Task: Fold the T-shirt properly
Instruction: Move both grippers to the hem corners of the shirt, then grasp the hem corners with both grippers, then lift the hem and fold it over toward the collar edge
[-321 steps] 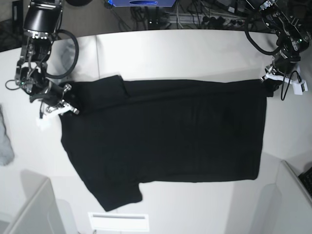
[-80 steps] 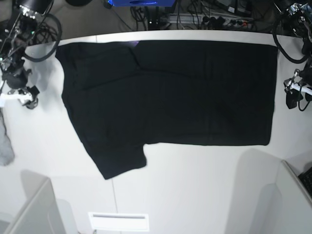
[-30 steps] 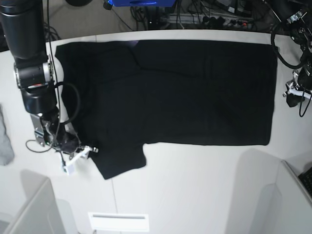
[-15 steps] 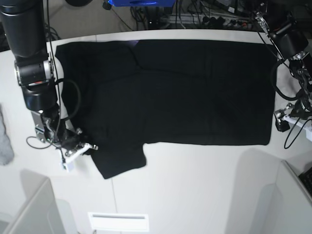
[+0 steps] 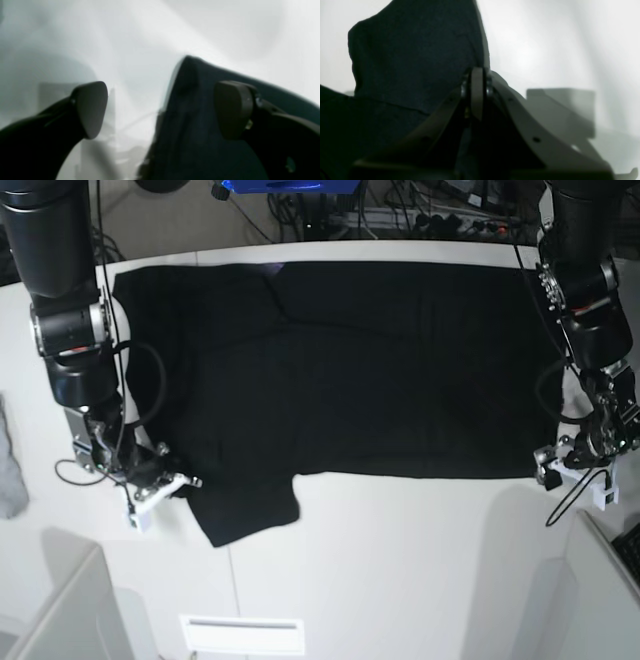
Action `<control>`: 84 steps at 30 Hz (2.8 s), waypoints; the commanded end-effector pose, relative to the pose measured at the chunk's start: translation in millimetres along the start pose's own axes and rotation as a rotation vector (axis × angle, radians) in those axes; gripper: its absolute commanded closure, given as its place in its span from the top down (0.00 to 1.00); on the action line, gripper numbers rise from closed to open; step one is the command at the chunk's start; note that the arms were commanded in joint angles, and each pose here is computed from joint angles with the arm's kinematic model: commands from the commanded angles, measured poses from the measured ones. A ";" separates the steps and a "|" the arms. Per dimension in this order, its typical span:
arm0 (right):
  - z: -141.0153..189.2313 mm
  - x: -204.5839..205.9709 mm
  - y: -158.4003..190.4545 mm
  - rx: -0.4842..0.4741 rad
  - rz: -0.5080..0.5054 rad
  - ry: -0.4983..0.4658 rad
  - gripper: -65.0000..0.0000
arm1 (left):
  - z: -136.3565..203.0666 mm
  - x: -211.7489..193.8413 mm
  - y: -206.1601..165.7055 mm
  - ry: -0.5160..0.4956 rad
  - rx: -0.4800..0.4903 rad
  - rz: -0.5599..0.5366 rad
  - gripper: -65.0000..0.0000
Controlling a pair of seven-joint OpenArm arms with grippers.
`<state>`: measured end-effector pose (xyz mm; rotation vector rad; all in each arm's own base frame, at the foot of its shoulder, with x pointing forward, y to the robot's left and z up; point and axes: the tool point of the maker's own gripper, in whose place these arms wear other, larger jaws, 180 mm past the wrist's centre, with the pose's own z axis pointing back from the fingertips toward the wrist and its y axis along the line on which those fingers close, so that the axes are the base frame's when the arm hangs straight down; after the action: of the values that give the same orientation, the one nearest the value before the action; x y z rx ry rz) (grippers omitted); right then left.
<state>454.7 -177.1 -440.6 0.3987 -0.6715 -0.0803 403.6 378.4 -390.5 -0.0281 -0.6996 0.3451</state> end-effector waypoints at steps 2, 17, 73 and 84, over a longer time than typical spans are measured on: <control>4.6 14.3 -3.2 -0.014 0.015 -0.007 0.00 | -0.8 29.2 -10.6 -0.067 -0.029 0.001 0.99; 3.7 5.2 -5.5 -0.016 0.008 0.006 0.00 | -23.0 4.6 -17.7 -0.004 -0.028 -0.014 0.94; 75.8 38.1 21.5 0.112 0.093 -0.255 0.00 | 63.1 3.7 -27.1 -0.216 -0.135 -0.035 0.00; 86.9 21.2 26.0 0.121 0.107 -0.199 0.00 | 91.5 -9.2 -9.5 -0.156 -0.090 -0.055 0.00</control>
<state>397.4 -177.1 -384.5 0.4757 -0.8016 0.0181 331.7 349.4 -347.2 -0.0866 -0.7979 0.2794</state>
